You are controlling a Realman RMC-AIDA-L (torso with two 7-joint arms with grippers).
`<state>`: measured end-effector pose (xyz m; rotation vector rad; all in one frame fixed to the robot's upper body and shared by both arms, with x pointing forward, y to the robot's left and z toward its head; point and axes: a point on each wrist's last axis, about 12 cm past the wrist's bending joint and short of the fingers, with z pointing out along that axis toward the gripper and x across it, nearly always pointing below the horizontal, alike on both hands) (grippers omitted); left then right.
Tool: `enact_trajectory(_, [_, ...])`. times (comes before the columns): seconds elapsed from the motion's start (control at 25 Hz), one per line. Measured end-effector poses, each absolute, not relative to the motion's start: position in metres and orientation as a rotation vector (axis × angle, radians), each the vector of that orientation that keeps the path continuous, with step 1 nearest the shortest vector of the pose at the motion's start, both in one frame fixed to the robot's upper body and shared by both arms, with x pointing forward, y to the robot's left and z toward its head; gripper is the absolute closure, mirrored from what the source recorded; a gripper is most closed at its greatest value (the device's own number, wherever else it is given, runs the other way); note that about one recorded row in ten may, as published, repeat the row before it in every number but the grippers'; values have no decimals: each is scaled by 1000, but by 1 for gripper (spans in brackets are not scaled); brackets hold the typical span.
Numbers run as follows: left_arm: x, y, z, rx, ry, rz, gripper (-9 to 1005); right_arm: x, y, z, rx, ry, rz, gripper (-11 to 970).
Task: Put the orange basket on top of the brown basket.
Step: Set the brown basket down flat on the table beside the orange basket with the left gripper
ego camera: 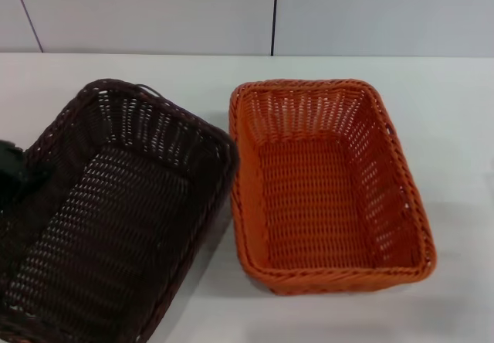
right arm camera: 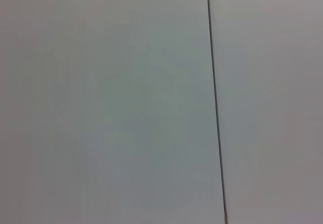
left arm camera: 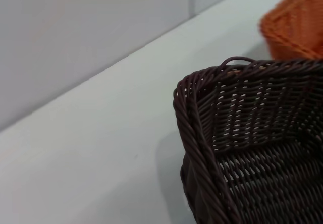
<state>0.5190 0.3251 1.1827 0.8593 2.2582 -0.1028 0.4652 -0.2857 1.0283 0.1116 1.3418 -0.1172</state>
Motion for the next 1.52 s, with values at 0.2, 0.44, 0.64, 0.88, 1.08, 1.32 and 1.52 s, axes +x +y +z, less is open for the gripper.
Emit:
enact_trajectory(0.2, [529, 316, 1193, 1086, 2172, -86, 771, 459, -285, 1029, 111, 1321, -115, 138])
enact_trajectory(0.44, [548, 299, 1195, 1336, 2074, -44, 773, 450, -284, 1029, 108, 1303, -115, 138])
enact_trajectory(0.64, [561, 288, 1189, 1480, 2027, -26, 774, 446, -284, 1029, 108, 1297, -115, 138])
enact_trajectory(0.88, [576, 274, 1187, 1572, 1932, -19, 771, 447, -281, 1030, 105, 1293, -102, 138])
enact_trajectory(1.08, [586, 258, 1183, 1613, 1890, -32, 768, 449, -279, 1031, 102, 1288, -94, 138])
enact_trajectory(1.32, [596, 240, 1179, 1651, 1830, -17, 765, 450, -277, 1032, 96, 1286, -87, 138])
enact_trajectory(1.52, [603, 229, 1180, 1648, 1791, -41, 763, 450, -277, 1032, 94, 1286, -86, 138])
